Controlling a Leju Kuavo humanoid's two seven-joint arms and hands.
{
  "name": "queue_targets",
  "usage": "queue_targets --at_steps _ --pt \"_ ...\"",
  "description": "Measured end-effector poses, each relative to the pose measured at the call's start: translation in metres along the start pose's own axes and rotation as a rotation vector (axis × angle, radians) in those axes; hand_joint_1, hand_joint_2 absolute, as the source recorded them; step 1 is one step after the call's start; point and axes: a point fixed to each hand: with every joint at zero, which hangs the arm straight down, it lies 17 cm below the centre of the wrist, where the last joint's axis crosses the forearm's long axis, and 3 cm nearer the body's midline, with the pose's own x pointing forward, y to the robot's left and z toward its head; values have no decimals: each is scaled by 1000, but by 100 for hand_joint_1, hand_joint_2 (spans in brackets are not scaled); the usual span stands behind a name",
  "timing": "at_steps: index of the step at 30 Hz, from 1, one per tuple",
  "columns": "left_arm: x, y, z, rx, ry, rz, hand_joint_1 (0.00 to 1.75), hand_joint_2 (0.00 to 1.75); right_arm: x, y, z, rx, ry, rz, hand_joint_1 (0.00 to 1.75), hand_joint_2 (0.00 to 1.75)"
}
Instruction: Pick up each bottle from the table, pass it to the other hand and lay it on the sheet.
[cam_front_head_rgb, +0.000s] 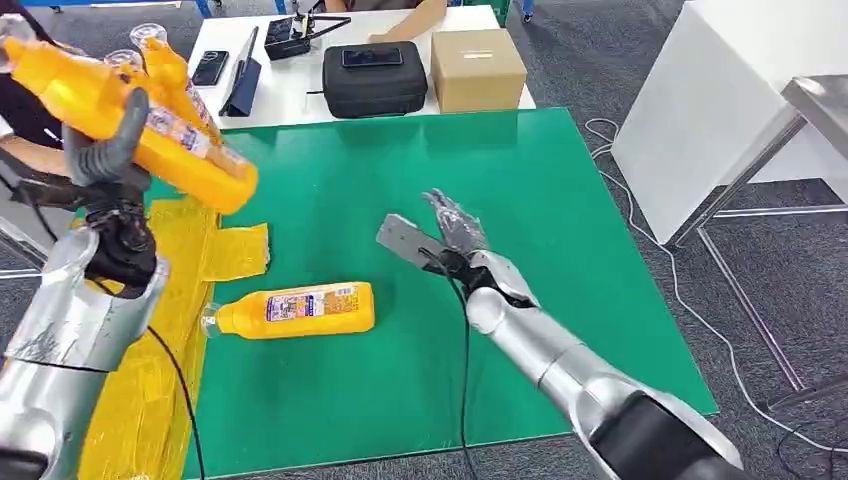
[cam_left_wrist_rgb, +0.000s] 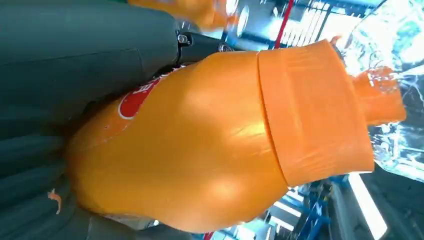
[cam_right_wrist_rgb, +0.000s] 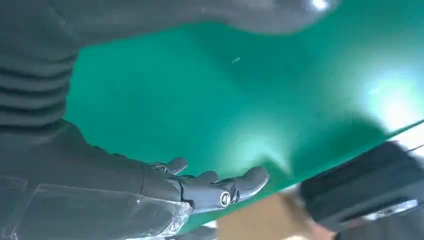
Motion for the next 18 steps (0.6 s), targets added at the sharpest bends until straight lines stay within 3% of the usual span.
queue_targets --at_steps 4,9,12,18 --pt "24 33 -2 40 -94 -95 175 175 -16 -19 7 -38 6 -18 0 0" --pt "65 51 -2 34 -303 -398 175 175 -28 -42 15 -86 4 -49 0 0" --pt "82 59 1 39 -449 -698 175 175 -25 -52 19 -112 -22 -71 0 0" --pt "68 80 4 -17 -566 -1132 175 175 -17 -66 29 -138 -72 -104 0 0"
